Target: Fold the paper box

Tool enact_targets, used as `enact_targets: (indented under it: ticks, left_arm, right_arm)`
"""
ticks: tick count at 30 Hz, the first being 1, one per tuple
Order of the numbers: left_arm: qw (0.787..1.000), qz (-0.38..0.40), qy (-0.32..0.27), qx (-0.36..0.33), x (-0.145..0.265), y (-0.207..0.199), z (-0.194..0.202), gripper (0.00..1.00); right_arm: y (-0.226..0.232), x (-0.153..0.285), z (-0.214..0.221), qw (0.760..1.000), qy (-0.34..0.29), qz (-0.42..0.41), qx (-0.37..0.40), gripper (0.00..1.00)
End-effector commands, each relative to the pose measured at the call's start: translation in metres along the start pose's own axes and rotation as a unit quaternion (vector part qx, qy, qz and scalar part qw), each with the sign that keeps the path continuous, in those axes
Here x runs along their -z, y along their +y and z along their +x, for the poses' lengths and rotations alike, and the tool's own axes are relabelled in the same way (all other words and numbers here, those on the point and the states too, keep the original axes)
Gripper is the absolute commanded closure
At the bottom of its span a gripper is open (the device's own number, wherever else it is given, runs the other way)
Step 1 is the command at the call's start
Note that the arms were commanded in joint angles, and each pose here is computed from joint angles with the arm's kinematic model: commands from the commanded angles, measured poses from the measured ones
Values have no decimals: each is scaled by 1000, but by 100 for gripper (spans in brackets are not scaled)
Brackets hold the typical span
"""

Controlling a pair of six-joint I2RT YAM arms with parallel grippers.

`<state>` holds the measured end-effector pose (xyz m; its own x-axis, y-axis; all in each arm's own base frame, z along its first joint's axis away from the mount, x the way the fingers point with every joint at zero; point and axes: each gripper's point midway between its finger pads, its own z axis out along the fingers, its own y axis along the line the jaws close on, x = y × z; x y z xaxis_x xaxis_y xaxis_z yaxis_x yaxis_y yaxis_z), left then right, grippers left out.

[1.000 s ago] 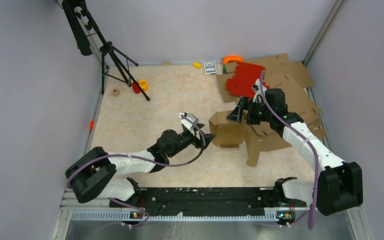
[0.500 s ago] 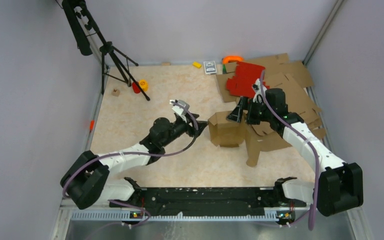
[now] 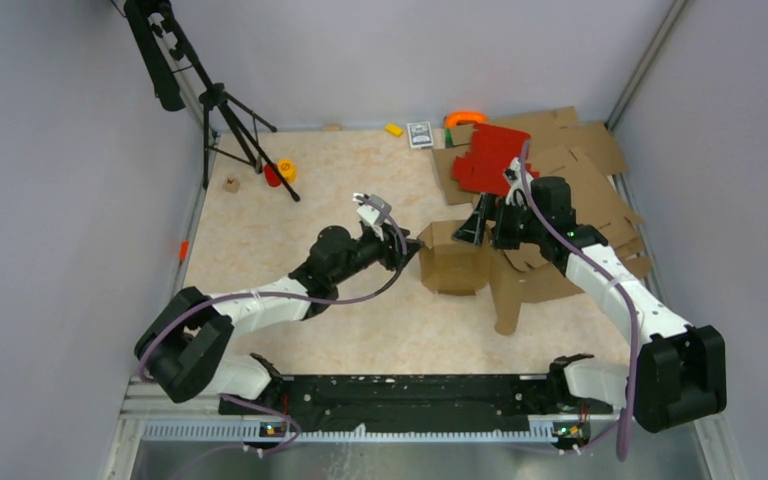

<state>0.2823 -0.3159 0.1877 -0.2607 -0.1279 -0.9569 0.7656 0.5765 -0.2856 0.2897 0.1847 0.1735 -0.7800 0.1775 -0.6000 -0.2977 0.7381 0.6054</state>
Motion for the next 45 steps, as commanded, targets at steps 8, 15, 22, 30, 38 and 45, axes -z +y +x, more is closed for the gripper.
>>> enact_targets:
  ticks: [8, 15, 22, 30, 38, 45]
  left_arm:
    - [998, 61, -26, -21, -23, -17, -23, 55]
    - [996, 75, -27, -31, -22, -21, -23, 55]
    - [996, 80, -26, -33, -23, -23, -23, 63]
    - [996, 74, -25, -36, -19, -21, -22, 56]
    - [999, 36, -2, -30, 3, -5, -5, 19]
    - [999, -21, 28, -22, 23, 16, 20, 18]
  right_arm:
    - [20, 4, -6, 999, -17, -47, 17, 12]
    - [25, 8, -9, 998, -25, -56, 19, 7]
    - [37, 10, -9, 995, -27, -92, 23, 6]
    - [25, 9, -7, 997, -28, -66, 15, 5]
    - [11, 10, -2, 998, -29, -37, 36, 5]
    - [9, 11, 5, 997, -22, -42, 62, 2]
